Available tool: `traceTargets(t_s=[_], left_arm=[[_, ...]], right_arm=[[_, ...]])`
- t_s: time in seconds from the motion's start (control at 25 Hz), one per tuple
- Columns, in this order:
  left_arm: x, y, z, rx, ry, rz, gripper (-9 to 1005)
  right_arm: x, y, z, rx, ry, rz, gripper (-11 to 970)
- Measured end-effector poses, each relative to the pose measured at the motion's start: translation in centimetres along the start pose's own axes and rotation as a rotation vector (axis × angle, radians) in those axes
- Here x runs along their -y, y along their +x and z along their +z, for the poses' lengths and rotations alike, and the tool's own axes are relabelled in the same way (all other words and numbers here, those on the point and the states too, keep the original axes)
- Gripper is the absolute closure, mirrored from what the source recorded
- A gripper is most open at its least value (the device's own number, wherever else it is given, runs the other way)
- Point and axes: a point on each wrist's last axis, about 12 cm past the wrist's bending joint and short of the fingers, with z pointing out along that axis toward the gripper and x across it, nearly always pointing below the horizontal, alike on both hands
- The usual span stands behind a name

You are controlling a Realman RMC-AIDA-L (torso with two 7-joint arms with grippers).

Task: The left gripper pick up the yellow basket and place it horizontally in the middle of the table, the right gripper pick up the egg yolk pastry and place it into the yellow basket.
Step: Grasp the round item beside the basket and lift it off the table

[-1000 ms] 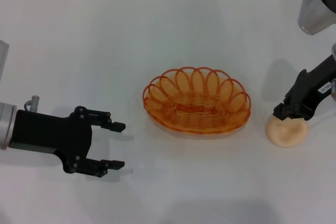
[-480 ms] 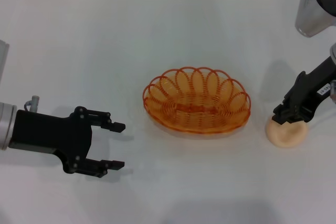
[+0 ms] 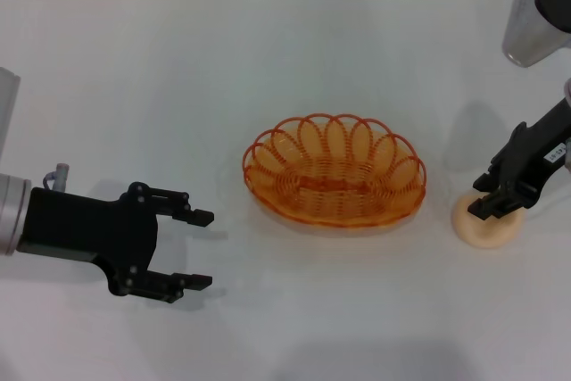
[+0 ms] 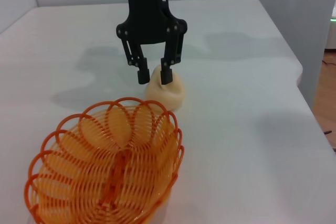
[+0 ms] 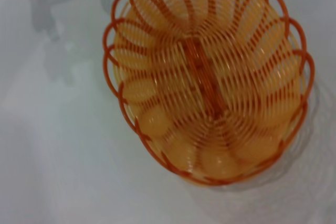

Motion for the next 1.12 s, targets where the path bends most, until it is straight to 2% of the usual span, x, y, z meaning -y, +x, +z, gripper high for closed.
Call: traceTargets(t_s=[0.52,0.8,0.96,1.12], left_arm=[[-0.1,0.0,0.0,0.001,-0.005,0.002,282],[0.0,0.0,0.0,0.004,-0.006,-0.001,282],[0.0,0.0,0.0,0.003,-0.008,0.0,282],[0.1,0.1,-0.1,0.004,-0.01,-0.001,282]], right_arm=[[0.2,0.0,0.6,-0.033,-0.017,0.007,611],[0.0,0.1,0.7,-0.041,-0.024,0.005,898],[0.0,0.1,0.6,-0.042,-0.026,0.003,909],[-0.2,-0.1,-0.8,-0.02,-0.02,-0.011,915]])
